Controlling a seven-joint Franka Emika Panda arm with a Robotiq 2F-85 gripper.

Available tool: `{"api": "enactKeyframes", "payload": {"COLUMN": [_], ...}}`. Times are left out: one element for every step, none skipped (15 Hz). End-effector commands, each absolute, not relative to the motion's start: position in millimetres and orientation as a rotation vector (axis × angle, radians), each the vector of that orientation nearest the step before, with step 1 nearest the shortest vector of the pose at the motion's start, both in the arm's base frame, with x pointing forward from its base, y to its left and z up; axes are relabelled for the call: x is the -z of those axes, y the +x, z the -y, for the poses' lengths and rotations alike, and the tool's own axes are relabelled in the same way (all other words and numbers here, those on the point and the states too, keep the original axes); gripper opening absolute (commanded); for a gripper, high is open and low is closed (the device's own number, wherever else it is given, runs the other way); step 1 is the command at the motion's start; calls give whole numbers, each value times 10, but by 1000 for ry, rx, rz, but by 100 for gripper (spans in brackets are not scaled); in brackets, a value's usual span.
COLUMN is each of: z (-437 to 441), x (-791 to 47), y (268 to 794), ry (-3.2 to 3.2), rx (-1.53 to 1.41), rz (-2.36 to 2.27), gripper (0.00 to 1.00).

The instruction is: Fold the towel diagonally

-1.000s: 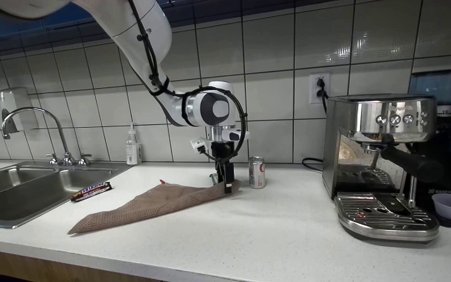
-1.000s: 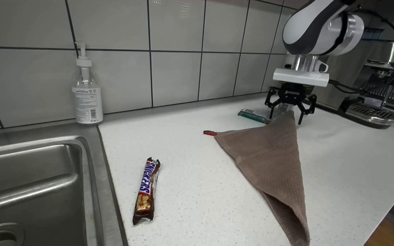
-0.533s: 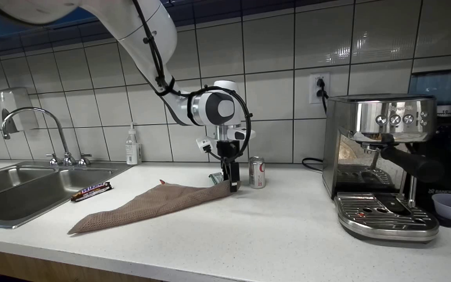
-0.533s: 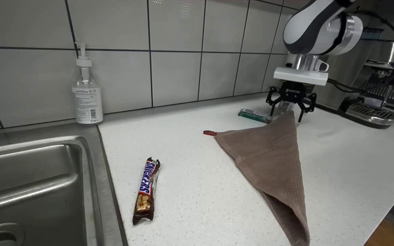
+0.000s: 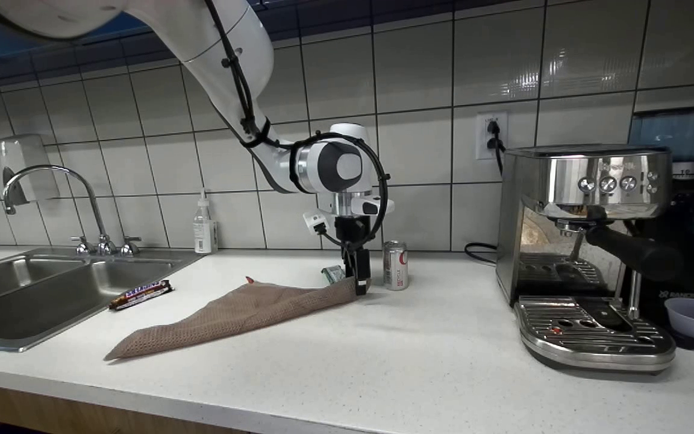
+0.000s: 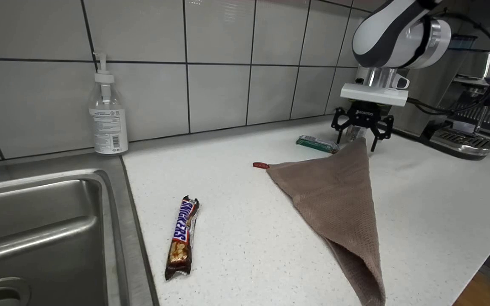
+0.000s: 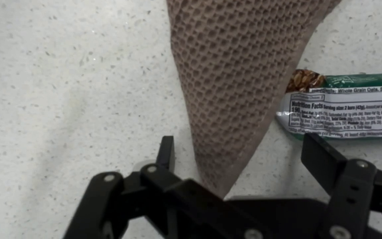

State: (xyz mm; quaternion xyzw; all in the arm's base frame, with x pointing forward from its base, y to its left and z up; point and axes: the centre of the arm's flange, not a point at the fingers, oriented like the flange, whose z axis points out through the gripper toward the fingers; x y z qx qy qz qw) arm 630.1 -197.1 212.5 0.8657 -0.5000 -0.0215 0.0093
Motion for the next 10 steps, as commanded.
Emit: {"api": "enactKeyframes", "payload": {"z": [2021, 2025, 2030, 2038, 2044, 2051, 2055, 2059, 2064, 2070], "x": [-2159, -2156, -2155, -2153, -2151, -2150, -2153, -2161, -2167, -2173], "y": [6346, 6339, 6330, 6324, 6319, 6315, 6312, 6309, 6307, 6303], "ry": [2697, 2697, 2696, 2695, 2694, 2693, 2692, 2691, 2691, 2689], "rx": [79, 82, 82, 82, 83, 82, 81, 80, 78, 76], "rz": [1593, 1594, 1595, 1596, 1599, 1597, 1598, 1599, 1599, 1598], "gripper": [100, 100, 100, 100, 75, 74, 65, 58, 49, 42]}}
